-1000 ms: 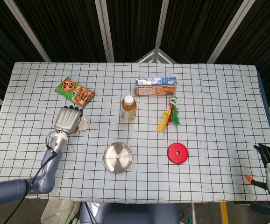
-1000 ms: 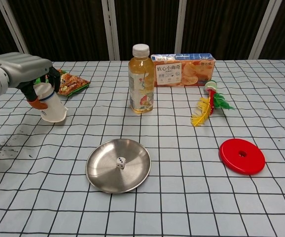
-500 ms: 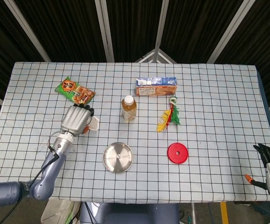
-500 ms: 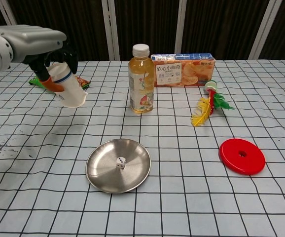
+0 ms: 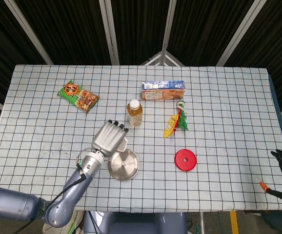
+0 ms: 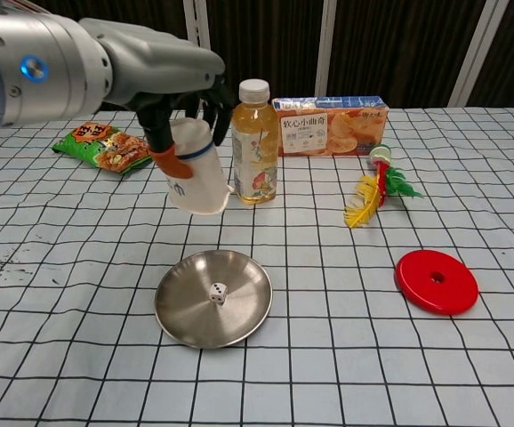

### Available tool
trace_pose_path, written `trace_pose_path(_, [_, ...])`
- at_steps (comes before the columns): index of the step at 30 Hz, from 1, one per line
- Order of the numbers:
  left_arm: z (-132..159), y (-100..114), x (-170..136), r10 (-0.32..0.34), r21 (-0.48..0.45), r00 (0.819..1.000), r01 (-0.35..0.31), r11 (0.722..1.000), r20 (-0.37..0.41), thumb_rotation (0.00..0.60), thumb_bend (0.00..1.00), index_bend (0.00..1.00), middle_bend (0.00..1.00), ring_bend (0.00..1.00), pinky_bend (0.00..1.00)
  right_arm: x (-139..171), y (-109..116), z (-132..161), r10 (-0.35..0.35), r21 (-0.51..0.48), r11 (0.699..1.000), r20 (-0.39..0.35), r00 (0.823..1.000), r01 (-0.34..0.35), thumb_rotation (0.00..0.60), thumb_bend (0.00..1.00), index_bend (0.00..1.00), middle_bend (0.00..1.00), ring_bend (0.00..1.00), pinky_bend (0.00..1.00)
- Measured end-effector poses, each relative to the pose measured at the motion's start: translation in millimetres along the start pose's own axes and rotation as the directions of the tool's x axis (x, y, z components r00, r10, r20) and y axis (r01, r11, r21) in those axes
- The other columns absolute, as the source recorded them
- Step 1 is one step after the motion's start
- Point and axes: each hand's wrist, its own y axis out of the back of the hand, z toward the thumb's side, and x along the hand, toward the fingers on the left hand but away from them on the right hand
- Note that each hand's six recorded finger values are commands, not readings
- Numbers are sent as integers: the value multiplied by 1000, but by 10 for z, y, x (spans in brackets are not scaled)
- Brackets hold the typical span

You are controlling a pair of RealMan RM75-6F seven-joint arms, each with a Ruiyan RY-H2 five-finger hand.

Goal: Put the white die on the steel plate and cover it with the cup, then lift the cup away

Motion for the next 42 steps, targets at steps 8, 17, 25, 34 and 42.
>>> trace_pose_path(8, [451, -90, 72, -39, -25, 998, 41, 999, 56, 600, 435, 498, 392, 324, 386, 31, 60, -31, -16, -8, 1000, 11, 1000, 16, 600, 56, 172, 141, 131, 0])
trace_pose_path(17, [613, -221, 108, -101, 0, 994, 101, 995, 51, 600, 435, 504, 392, 324, 386, 53, 84, -45, -20, -11, 1000, 16, 1000, 20, 600, 56, 172, 141, 131, 0])
trace_pose_path(25, [565, -442, 104, -194, 13, 981, 194, 981, 25, 600, 435, 504, 392, 324, 383, 48, 76, -60, -17, -9, 1000, 22, 1000, 17, 600, 56, 172, 141, 131, 0])
trace_pose_path(34, [586, -631, 124, -250, 41, 968, 249, 968, 29, 600, 434, 505, 392, 324, 381, 47, 82, -67, -20, -11, 1000, 24, 1000, 20, 600, 56, 172, 141, 131, 0])
trace_pose_path(42, [647, -715, 179, -235, 54, 971, 232, 971, 46, 600, 435, 506, 392, 324, 380, 49, 93, -75, -23, -14, 1000, 25, 999, 23, 600, 56, 173, 141, 131, 0])
